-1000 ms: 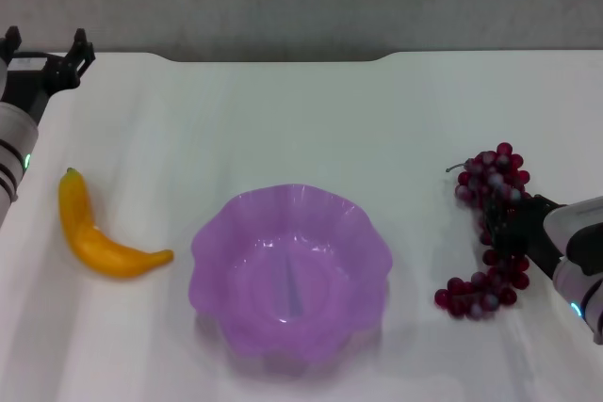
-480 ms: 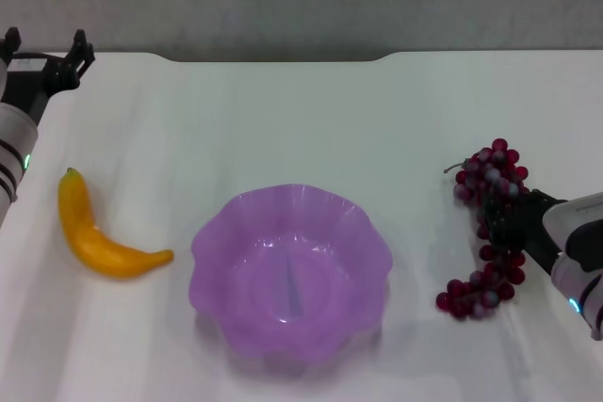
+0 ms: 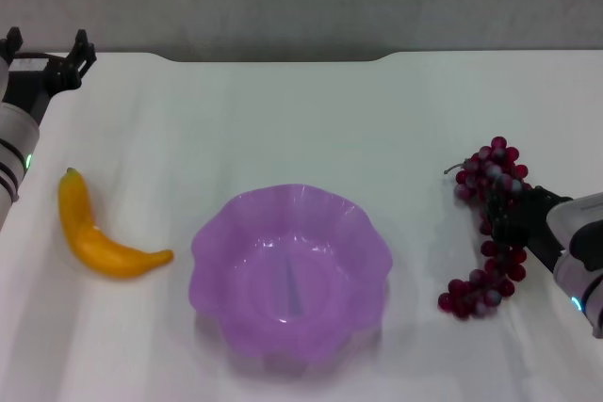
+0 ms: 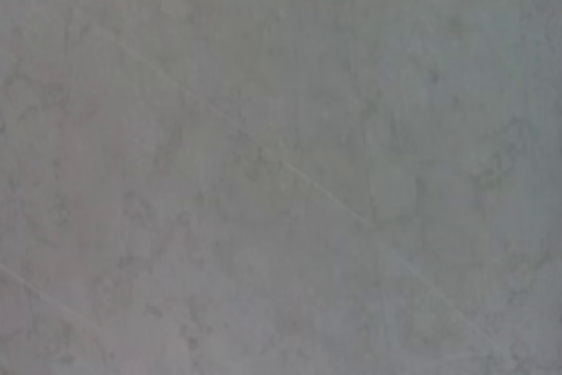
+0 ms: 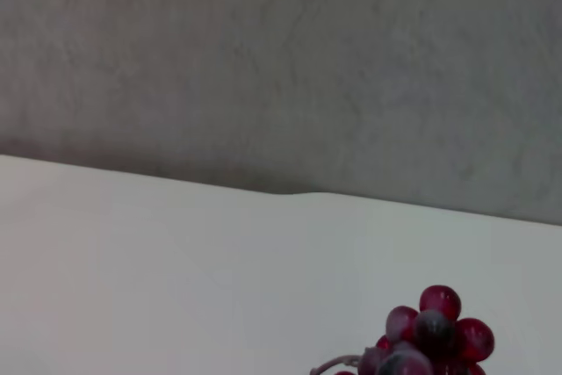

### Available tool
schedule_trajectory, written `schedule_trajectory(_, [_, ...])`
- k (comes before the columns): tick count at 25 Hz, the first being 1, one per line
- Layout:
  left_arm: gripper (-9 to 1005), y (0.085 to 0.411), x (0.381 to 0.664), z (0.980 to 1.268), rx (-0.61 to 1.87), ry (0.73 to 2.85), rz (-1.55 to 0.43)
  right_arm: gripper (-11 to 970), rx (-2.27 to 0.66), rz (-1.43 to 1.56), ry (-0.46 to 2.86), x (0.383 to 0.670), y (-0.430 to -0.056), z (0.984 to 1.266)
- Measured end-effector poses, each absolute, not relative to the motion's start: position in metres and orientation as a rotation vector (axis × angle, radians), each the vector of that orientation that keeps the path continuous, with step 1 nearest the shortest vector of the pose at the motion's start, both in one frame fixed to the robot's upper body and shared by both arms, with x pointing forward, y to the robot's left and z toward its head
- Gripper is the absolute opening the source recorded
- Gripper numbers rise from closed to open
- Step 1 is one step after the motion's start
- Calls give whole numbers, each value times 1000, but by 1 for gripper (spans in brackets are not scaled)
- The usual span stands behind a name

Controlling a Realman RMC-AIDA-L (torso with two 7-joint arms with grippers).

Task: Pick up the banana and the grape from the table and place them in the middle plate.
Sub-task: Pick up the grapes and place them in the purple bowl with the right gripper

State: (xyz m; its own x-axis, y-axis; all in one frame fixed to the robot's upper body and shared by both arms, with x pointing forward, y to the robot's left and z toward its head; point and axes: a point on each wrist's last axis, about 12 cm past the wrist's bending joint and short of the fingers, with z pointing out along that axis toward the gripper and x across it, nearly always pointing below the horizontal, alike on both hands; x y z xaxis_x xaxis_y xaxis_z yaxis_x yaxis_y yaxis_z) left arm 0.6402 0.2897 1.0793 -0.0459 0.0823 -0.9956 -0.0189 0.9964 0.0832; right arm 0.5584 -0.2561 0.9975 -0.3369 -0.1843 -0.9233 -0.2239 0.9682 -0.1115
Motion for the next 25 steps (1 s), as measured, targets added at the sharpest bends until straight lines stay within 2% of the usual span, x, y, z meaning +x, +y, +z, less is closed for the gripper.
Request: schedule_trajectory(25, [874, 299, 633, 1073, 39, 1630, 103, 326, -217, 45, 1667, 563, -258, 1028])
